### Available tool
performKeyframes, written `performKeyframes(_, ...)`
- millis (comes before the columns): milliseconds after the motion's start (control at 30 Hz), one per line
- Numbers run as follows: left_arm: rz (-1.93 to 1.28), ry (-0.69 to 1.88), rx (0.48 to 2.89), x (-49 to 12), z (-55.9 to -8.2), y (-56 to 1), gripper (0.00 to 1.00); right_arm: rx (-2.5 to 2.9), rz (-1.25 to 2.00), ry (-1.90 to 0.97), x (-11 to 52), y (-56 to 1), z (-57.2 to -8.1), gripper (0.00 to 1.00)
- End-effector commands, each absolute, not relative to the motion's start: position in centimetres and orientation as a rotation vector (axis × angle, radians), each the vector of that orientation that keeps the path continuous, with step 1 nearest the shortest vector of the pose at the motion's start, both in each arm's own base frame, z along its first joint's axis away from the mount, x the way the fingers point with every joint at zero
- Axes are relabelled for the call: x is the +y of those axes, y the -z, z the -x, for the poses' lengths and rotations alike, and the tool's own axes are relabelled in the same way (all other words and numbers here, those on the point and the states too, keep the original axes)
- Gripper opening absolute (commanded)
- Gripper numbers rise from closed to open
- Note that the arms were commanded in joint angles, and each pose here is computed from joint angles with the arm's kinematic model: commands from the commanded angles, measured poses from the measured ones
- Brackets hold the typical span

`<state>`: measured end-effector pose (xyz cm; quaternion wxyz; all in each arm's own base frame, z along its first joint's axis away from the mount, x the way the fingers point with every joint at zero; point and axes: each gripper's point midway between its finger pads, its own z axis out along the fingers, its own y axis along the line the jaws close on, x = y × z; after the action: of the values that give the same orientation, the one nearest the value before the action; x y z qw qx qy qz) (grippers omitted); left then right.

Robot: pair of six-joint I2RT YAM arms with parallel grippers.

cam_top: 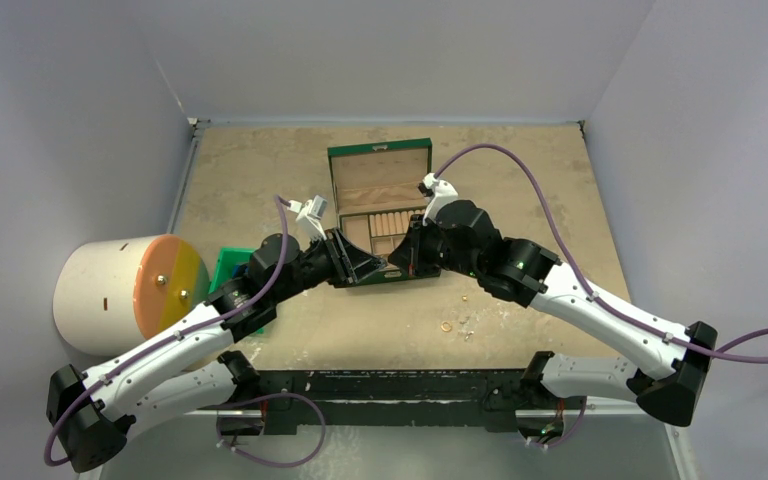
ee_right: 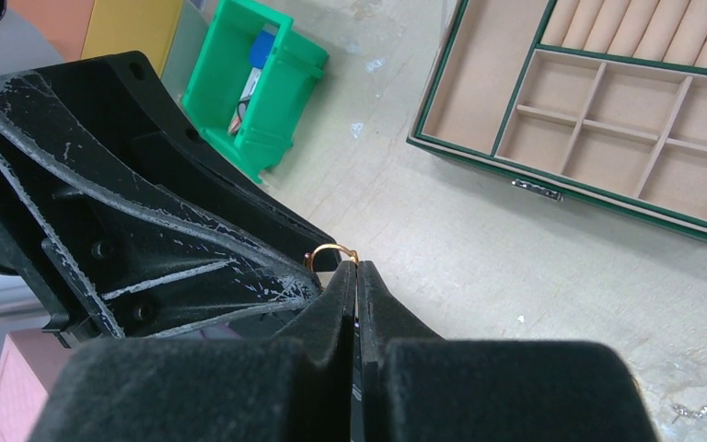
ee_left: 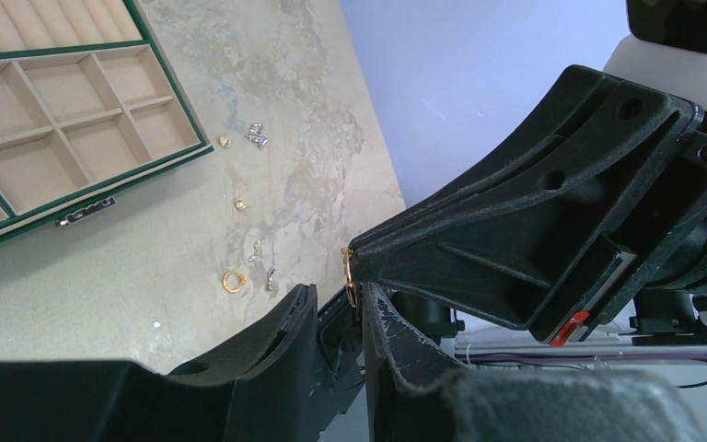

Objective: Organize the mixed jewelry

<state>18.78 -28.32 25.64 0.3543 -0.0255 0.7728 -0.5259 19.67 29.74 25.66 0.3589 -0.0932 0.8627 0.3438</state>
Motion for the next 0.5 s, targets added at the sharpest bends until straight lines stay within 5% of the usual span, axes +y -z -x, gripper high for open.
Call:
performKeyframes(0,0.068,1.398,1.938,-28.45,-18.89,-27.27,0.25,2.169,0.272,-0.921,30.11,-27.48,-19.7,0.0)
performKeyframes(467,0.075,1.395,1.937,-28.5,-19.05,-27.26,0.21,2.183,0.316,-0.93,30.43,-27.08,-19.33,0.0)
